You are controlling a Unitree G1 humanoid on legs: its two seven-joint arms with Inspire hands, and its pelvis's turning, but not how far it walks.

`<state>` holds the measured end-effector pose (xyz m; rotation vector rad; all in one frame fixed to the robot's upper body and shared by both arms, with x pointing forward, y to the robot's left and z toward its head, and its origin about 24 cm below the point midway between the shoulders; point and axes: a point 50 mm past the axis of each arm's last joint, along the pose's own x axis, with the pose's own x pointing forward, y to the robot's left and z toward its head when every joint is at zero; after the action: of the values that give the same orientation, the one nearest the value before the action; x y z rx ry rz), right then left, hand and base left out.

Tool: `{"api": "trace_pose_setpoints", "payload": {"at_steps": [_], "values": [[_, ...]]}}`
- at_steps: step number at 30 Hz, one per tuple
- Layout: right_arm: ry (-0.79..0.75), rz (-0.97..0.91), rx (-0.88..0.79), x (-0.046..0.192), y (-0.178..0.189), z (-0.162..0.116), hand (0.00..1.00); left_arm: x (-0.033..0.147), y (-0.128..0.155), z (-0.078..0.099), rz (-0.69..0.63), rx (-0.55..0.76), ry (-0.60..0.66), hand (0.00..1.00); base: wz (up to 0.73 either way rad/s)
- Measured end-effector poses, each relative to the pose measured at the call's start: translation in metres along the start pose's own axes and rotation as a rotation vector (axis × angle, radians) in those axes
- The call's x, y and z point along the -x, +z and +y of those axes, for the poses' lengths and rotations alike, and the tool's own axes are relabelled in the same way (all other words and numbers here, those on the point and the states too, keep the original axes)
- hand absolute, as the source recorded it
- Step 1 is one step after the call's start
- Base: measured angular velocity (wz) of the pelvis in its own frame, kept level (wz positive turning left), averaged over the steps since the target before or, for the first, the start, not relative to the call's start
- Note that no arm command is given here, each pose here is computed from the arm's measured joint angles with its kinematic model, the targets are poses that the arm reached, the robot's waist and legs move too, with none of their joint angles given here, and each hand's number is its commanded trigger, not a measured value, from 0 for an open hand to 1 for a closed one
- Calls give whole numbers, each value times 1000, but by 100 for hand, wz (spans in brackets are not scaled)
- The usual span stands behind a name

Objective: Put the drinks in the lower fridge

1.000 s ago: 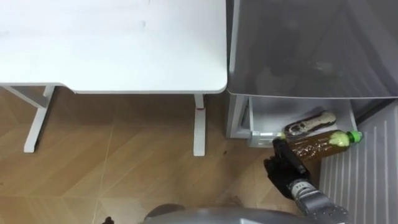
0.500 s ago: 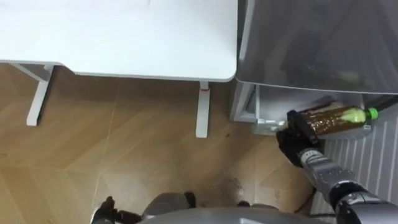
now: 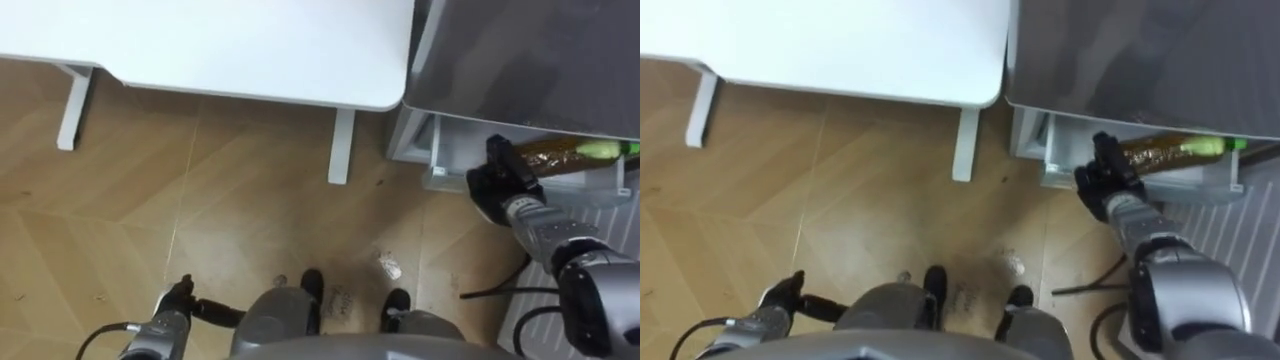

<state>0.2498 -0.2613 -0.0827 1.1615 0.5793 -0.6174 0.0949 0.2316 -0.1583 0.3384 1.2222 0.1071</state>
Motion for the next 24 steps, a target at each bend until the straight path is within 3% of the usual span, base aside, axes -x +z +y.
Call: {"api": "trace_pose_setpoints", "payload": {"at_steps": [3,9,10,11,12,13,24], "values": [[30,-19,-47,-2,7,14,100,0,-2,1,8,-3,3,0,6],[32,-39,-96,0,18,14,100,0,-9,5,45,-22,13,0,10],[35,-43,-104,0,20,15,89,0,-9,5,45,-40,15,0,3],[38,-44,-110,0,21,17,60,0,-10,6,50,-53,16,0,0],[37,-45,-113,0,21,20,4,0,-11,6,55,-59,17,0,-3],[34,-45,-113,0,22,19,0,0,-11,6,56,-60,17,0,-10],[27,-95,-125,0,37,34,0,-3,3,9,50,-62,26,0,5]]}}
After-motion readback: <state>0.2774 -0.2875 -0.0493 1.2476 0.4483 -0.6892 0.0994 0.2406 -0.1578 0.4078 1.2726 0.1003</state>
